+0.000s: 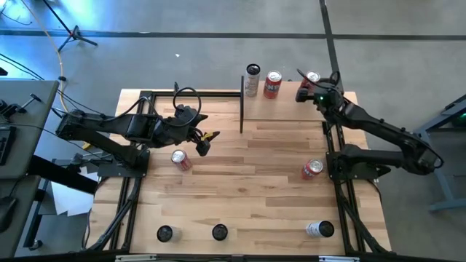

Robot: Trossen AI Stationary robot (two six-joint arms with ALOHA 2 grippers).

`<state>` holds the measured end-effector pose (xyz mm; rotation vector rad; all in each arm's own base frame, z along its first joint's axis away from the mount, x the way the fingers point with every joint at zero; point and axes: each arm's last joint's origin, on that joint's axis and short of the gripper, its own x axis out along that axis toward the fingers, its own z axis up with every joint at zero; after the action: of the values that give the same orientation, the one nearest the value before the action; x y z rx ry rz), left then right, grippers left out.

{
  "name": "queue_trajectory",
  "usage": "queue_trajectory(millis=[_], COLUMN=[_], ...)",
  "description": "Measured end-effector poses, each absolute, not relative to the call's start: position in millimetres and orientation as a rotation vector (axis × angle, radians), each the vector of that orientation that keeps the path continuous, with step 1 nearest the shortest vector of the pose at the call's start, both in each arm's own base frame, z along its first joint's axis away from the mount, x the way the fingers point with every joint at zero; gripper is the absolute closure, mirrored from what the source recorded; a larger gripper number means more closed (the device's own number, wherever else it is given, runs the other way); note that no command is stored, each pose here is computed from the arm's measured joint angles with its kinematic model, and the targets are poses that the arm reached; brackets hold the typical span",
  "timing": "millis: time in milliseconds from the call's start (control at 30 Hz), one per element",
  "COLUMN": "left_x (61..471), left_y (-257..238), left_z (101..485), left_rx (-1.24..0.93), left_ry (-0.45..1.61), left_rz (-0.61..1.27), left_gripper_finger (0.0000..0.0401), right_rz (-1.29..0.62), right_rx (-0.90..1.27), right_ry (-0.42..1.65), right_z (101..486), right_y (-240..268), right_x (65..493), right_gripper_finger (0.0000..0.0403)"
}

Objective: Place canned beverage on shelf
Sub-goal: Put the right the red white soda can on the shelf

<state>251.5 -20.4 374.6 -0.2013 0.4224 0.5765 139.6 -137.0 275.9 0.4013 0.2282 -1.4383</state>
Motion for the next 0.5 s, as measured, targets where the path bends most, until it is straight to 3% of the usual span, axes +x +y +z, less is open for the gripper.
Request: queue_trajectory(millis=[500], left_x=[252], left_y=[-20], left_z=[375], left_rx=[-0.201], left_ry=[0.422], left_rz=[0.577], left_gripper_finger=[0.0064], right_rz=[-1.433], right_rx=[0.435], right_ry=[0.264], right_z=[265], right_y=[-153], right_x=[145], right_gripper_finger=[0.0006])
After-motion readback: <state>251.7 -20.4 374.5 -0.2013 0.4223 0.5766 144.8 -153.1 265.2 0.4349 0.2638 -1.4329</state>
